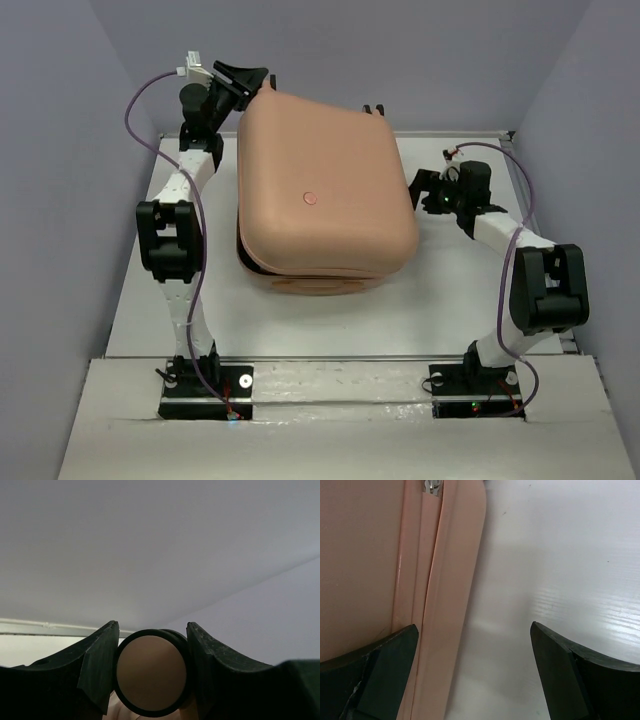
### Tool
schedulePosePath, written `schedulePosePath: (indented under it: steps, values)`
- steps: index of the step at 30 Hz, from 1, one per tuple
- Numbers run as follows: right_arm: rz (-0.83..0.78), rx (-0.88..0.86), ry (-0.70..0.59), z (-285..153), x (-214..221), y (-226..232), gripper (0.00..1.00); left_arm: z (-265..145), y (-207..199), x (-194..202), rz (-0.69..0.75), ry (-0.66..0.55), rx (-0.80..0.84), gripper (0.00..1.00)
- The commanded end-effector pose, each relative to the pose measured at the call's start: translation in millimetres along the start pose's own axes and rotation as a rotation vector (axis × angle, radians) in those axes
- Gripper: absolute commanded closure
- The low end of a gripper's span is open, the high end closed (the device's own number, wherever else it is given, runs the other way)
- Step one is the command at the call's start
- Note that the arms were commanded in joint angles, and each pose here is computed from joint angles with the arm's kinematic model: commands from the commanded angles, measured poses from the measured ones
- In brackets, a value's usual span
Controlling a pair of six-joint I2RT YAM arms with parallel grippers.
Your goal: Pack the luggage
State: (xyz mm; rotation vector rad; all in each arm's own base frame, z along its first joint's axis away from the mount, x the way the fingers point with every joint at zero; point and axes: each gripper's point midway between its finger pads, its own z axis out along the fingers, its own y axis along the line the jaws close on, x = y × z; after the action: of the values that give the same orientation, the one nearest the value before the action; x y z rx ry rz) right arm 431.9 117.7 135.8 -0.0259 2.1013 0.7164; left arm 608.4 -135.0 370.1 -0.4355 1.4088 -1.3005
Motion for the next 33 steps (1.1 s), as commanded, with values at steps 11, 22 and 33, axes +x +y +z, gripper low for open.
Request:
schedulePosePath:
  steps: [11,22,33]
  values:
    - [-0.02,-0.045,-0.049,-5,-15,26,0.01,-1,53,-22,0.005,0.061,-0.037,0.94]
    - [-0.01,0.0,-0.054,-7,-12,18,0.02,-2,90,-28,0.019,0.074,-0.123,0.22]
    - [-0.015,0.044,-0.134,-35,-21,23,0.27,-16,-62,-114,0.39,-0.113,-0.118,0.01]
